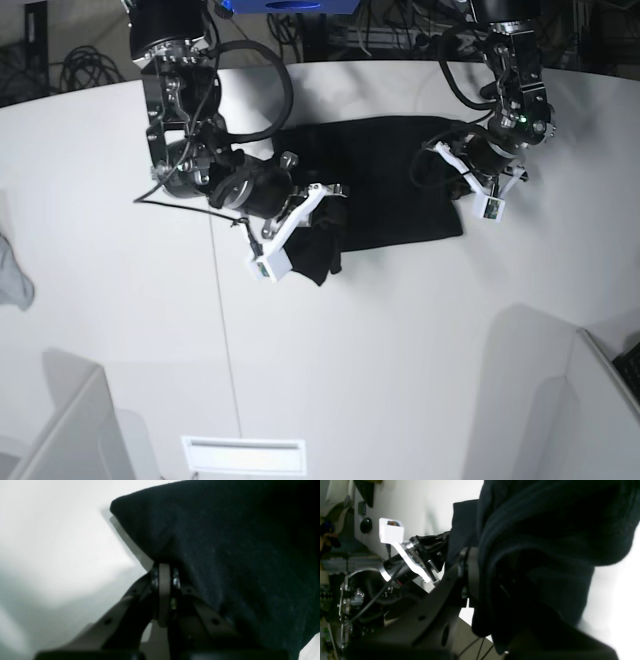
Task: Fold the T-shirt properly
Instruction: 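Grasp the strip end with the right gripper and fold it toward the left gripper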
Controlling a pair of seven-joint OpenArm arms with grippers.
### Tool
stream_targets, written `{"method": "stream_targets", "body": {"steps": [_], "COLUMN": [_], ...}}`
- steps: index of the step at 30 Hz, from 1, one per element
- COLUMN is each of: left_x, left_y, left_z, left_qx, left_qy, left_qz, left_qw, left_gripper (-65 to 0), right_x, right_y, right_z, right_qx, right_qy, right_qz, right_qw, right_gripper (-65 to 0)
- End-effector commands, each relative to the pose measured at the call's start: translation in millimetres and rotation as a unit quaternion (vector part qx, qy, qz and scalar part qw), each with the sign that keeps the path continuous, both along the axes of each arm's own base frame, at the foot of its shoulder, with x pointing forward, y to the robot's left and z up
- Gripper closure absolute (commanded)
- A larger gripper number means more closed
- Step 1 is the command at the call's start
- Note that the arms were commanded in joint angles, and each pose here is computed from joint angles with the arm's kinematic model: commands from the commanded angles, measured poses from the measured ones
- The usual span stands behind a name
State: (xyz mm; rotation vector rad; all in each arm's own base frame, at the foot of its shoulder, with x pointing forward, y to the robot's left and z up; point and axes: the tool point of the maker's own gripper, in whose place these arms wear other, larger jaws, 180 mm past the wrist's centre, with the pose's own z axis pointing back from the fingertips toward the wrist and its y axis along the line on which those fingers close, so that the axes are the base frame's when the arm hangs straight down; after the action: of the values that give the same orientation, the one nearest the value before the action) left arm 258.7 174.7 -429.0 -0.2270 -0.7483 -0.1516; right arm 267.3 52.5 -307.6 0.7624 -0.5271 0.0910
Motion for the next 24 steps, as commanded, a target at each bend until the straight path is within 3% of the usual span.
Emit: {"method": "stream_targets", "body": {"steps": [1, 11, 19, 24], "left_x": [0, 0, -4, -2], "left_y": [3, 4, 2, -1], "left_z": [2, 2, 0, -1], "left_qx": [0.010, 0.011, 0.010, 0.006], "left_qy": [0.002, 0.002, 0.007, 0.007], "left_qz": [-0.007, -0.005, -0.008, -0.007], "left_qw": [1.000, 1.000, 1.000, 1.000], "left_gripper": [0.0, 0.0, 0.0, 0.0], "right_x": [5, -15, -20, -19], "right_y": [8, 48, 61, 72], "right_z": [14, 18, 0, 8], "right_qx": [0.017, 0.039, 0.044, 0.052], "right_qy": [-0.023, -0.023, 0.007, -0.016], "right_qz": [0.002, 0.049, 0.048, 0.054], "right_qw": [0.9996, 0.9978, 0.9979, 0.9971], "right_gripper": [0.0, 0.0, 0.0, 0.0]}}
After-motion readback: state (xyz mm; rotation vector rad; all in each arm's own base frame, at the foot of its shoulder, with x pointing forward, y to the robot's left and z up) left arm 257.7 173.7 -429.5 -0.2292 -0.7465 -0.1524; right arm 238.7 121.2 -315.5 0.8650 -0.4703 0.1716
